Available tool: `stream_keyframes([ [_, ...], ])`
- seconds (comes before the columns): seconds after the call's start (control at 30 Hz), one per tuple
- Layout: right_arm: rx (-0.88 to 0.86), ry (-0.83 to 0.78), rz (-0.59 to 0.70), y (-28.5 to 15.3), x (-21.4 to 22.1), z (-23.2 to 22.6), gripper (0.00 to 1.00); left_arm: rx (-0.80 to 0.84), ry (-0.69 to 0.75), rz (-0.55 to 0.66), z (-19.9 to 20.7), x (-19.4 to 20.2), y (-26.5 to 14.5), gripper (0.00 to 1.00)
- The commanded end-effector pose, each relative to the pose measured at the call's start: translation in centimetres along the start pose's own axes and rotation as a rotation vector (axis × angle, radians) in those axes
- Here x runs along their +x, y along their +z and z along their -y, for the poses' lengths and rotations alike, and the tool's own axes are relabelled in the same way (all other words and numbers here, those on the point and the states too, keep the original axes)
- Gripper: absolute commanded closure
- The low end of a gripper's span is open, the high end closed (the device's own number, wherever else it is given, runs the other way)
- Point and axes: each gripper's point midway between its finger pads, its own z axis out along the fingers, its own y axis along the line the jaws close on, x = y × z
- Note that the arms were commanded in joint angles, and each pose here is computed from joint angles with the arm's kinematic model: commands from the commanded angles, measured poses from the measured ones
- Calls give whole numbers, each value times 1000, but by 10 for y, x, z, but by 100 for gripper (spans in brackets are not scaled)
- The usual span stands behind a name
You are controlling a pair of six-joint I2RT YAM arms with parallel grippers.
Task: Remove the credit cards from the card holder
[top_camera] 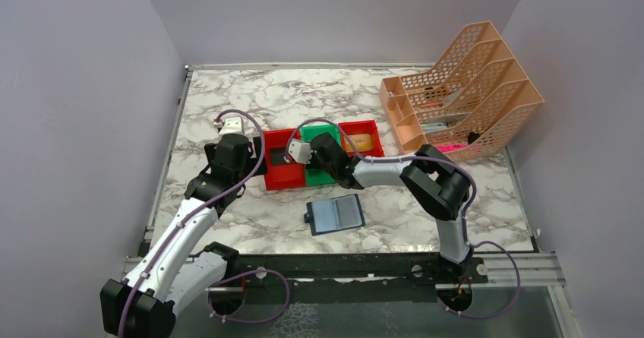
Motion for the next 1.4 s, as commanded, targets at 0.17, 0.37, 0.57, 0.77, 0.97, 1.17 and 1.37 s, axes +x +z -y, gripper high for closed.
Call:
stream_keyframes([
  [0.17,-52,-12,-33,4,10,-7,70,38,10,7,7,-2,2,1],
  [0.37,-30,14,-19,-2,6,1,69,38,12,3,7,-2,3,1],
  [0.57,-19,93,36,-11,-12,12,62,40,13,1,7,-2,3,1],
  [0.77,6,225,118,-32,-35,31,61,41,12,2,8,-2,3,1],
  [0.97,131,511,221,-82,-49,68,60,39,12,2,7,-2,3,1],
  [1.17,173,866,300,-155,-24,69,53,45,11,4,8,-2,2,1],
  [1.37,-24,1268,174,-210,1,18,46,190,51,-27,32,1,-2,3],
])
